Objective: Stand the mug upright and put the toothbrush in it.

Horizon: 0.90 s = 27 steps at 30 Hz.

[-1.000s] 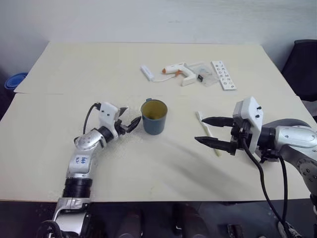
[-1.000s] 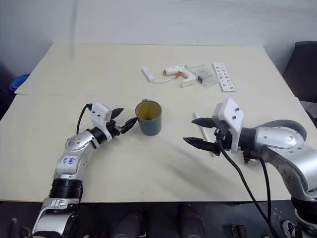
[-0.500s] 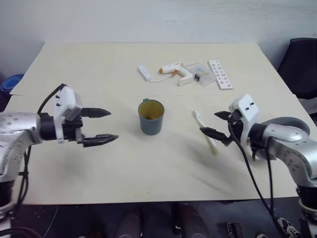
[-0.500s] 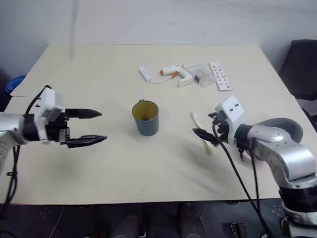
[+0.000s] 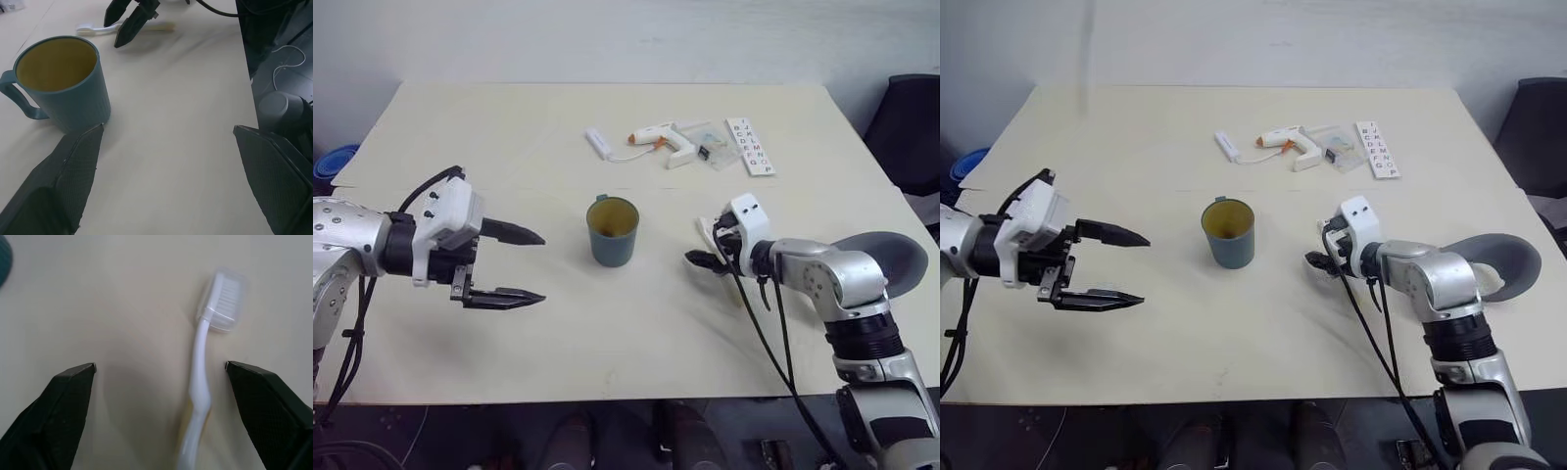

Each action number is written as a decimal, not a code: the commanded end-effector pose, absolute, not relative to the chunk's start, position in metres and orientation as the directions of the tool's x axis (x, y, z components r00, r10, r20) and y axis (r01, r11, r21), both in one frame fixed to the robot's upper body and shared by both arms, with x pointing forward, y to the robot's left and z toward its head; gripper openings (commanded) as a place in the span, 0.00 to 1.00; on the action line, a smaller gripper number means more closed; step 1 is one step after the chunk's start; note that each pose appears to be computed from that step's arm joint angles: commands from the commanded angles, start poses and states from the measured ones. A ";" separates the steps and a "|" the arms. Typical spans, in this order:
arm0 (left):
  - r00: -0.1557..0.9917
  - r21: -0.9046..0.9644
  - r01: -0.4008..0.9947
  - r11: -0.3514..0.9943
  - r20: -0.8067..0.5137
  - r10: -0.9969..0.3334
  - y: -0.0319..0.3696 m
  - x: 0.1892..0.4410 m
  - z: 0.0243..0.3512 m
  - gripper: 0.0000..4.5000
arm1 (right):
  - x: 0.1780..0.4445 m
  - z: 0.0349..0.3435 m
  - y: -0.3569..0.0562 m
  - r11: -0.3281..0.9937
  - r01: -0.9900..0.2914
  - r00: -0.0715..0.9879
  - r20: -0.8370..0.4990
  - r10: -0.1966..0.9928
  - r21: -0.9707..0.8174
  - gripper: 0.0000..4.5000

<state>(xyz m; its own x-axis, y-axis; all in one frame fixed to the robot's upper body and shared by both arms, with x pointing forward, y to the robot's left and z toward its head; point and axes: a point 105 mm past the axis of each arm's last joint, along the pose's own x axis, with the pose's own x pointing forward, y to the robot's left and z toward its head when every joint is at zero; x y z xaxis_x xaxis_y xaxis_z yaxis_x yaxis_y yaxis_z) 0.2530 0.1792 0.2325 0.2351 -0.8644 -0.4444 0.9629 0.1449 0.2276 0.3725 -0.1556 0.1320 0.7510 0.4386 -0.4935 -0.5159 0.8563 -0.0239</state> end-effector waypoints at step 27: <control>0.482 0.180 0.875 0.450 -0.221 -0.848 0.214 0.262 0.254 1.00 | 0.363 0.285 -0.006 0.646 -0.763 0.623 0.240 0.744 -0.020 0.04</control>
